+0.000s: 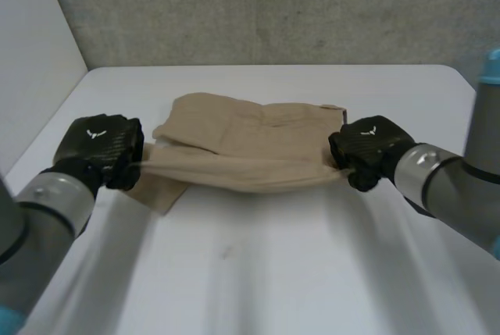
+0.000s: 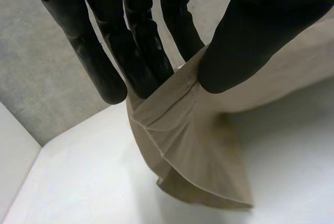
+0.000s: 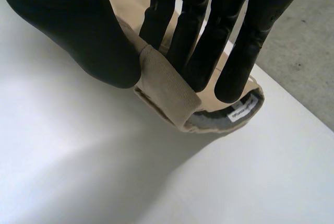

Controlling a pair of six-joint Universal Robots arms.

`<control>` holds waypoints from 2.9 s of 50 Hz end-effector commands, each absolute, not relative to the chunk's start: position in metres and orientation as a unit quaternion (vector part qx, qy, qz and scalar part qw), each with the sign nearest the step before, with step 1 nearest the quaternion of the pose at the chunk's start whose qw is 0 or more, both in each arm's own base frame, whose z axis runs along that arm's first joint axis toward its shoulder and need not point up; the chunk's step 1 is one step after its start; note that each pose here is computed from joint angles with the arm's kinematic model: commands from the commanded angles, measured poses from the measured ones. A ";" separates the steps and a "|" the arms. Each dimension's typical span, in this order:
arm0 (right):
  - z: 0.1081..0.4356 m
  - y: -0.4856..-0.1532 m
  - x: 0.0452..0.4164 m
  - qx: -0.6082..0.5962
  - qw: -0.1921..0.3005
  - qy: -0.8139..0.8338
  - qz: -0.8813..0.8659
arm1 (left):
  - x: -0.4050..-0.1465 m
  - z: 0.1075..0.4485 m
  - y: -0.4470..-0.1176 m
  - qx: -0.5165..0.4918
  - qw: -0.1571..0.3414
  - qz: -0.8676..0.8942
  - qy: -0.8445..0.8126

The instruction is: Fold the shorts.

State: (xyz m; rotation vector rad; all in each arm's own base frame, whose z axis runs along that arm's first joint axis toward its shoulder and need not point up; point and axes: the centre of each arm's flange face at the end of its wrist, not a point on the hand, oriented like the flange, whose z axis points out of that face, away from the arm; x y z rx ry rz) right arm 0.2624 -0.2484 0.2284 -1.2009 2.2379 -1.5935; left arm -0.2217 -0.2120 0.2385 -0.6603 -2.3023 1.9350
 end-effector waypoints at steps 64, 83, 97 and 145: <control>0.343 -0.267 0.247 -0.330 -0.002 0.614 -0.717 | -0.246 0.334 -0.207 -0.239 0.006 0.761 -0.604; 0.258 -0.214 0.225 -0.399 0.003 0.722 -0.565 | -0.195 0.283 -0.093 -0.295 0.019 0.651 -0.700; 0.281 -0.181 0.206 -0.393 -0.009 0.712 -0.582 | -0.192 0.281 -0.072 -0.300 0.082 0.616 -0.724; 0.189 -0.367 0.262 -0.402 -0.083 0.687 -0.599 | -0.336 0.171 -0.389 -0.376 -0.066 0.703 -0.600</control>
